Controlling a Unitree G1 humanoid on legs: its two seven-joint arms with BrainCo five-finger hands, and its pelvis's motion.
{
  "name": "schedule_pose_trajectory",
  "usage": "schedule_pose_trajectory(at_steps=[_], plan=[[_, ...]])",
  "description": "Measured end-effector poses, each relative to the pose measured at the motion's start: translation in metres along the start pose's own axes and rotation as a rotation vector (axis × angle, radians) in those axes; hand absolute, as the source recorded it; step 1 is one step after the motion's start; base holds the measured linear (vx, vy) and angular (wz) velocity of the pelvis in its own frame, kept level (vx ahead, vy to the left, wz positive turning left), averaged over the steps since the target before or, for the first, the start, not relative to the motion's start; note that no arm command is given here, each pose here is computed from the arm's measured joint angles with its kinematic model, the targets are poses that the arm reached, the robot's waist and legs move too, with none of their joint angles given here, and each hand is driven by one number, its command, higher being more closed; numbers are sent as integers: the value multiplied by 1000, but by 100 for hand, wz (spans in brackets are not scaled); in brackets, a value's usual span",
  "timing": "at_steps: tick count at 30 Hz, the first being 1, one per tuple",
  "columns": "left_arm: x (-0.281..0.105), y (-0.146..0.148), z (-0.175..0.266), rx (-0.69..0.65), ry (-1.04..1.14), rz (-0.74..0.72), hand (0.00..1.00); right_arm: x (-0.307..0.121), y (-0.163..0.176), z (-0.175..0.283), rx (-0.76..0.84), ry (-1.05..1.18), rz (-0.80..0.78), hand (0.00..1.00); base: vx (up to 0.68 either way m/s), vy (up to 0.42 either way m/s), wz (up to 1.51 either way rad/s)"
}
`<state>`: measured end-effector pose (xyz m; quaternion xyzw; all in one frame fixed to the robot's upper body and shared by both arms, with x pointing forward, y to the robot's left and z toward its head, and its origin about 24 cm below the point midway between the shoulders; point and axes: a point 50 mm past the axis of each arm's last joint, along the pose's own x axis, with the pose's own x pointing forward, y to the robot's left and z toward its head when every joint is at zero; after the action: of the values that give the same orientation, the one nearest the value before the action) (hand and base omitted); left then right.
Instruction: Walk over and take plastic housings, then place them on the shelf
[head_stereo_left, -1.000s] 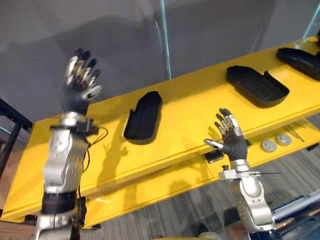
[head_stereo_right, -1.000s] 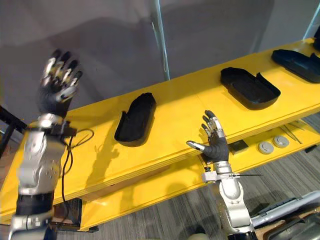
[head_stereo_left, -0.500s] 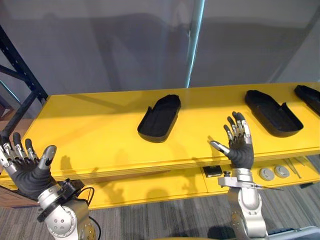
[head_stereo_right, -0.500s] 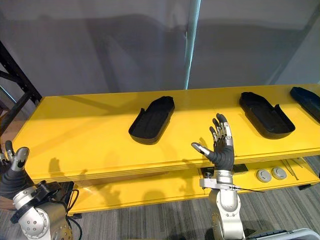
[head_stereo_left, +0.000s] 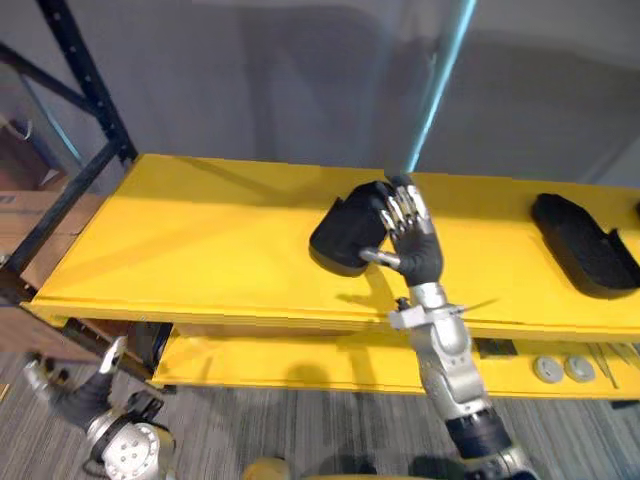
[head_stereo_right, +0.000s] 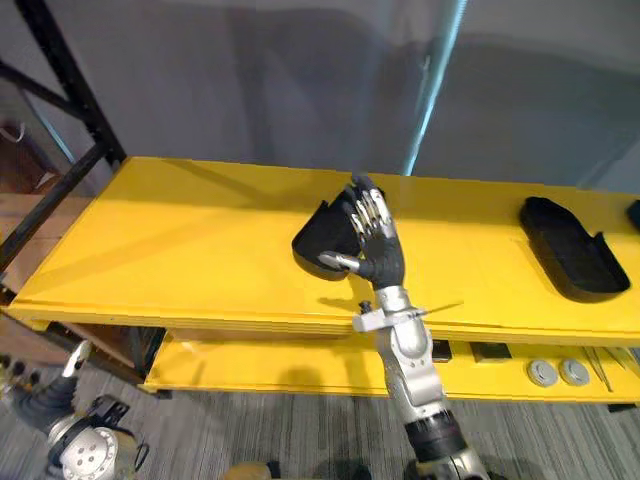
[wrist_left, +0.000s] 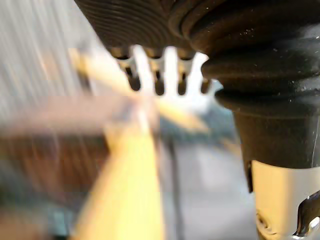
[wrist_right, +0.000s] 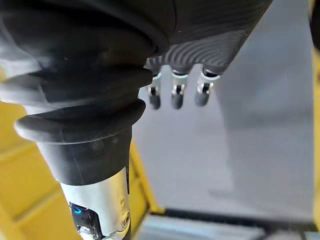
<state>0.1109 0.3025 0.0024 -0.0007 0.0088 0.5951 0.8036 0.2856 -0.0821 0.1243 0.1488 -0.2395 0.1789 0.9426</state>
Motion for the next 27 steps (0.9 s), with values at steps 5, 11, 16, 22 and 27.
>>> schedule_pose_trajectory(at_steps=[5,11,16,22,27], plan=[[-15,20,-75,194,336,-203,0,21,33,-33,34,180,73,0,64,33,16],[-70,39,-141,253,816,-468,0,34,71,-50,26,286,169,0,-44,15,-1],[-105,41,-157,261,976,-636,0,26,98,-64,-17,369,214,0,-77,11,-3],[-125,3,-153,229,935,-915,0,27,114,-65,-144,366,164,0,-15,-7,-8],[-127,-20,-145,243,852,-1100,0,40,110,-57,-211,314,130,0,5,-2,1]])
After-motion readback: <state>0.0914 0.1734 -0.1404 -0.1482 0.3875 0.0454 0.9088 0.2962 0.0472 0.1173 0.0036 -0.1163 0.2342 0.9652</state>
